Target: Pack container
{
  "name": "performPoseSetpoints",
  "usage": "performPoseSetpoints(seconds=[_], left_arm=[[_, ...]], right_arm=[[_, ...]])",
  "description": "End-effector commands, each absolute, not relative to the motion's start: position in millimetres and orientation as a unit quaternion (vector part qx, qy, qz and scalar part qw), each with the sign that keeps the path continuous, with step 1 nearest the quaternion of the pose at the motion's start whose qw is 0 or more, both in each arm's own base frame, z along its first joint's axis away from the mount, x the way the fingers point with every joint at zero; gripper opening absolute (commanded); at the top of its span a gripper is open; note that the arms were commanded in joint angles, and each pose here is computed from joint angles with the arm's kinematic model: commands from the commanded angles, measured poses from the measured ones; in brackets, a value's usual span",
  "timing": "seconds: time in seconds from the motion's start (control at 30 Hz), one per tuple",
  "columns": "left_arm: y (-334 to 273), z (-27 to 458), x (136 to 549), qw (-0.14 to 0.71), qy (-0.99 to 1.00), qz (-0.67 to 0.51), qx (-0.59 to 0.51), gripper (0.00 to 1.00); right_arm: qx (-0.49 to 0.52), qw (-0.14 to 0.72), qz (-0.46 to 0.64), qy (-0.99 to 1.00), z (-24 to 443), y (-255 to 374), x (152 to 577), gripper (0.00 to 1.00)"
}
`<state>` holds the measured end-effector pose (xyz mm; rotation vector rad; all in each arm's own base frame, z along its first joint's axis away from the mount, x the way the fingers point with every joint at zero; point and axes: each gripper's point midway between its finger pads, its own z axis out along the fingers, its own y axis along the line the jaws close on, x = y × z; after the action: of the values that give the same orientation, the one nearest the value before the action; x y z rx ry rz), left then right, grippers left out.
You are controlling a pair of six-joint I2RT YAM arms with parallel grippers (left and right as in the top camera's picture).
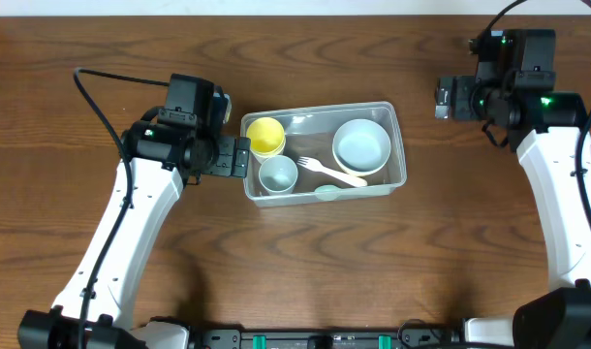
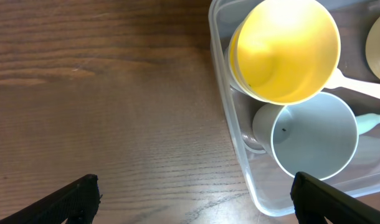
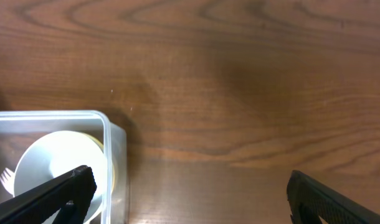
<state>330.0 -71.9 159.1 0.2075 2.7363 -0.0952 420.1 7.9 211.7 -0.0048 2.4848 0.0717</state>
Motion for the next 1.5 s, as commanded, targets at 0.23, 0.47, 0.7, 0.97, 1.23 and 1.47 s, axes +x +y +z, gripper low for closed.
performPoseSetpoints(seconds=[0.23,0.47,0.7,0.97,1.23,1.47], left_arm=[[-57,230,308,0.299,0.951,-0.033,0.067,0.98],[-50,259,267,0.363,0.929,-0.046,0.05,0.98],[-40,251,216,0.416,0.907,-0.057,0.039,0.98],[-11,230,183,0.462,0.883,-0.047,-0.07,0.98],[-11,231,183,0.465,0.882,-0.047,-0.069,0.98],[-11,231,183,0.465,0.881,-0.047,-0.069,0.98]], right_arm=[[0.006,0.36,0.032,0.932,260,8,387,0.99],[0.052,0.404,0.014,0.913,279,-3,335,0.99],[0.063,0.441,0.01,0.895,254,2,267,0.99],[0.089,0.499,0.016,0.862,235,-3,211,0.99],[0.09,0.515,0.02,0.852,235,-4,201,0.99],[0.089,0.483,0.012,0.871,219,-5,192,0.99]])
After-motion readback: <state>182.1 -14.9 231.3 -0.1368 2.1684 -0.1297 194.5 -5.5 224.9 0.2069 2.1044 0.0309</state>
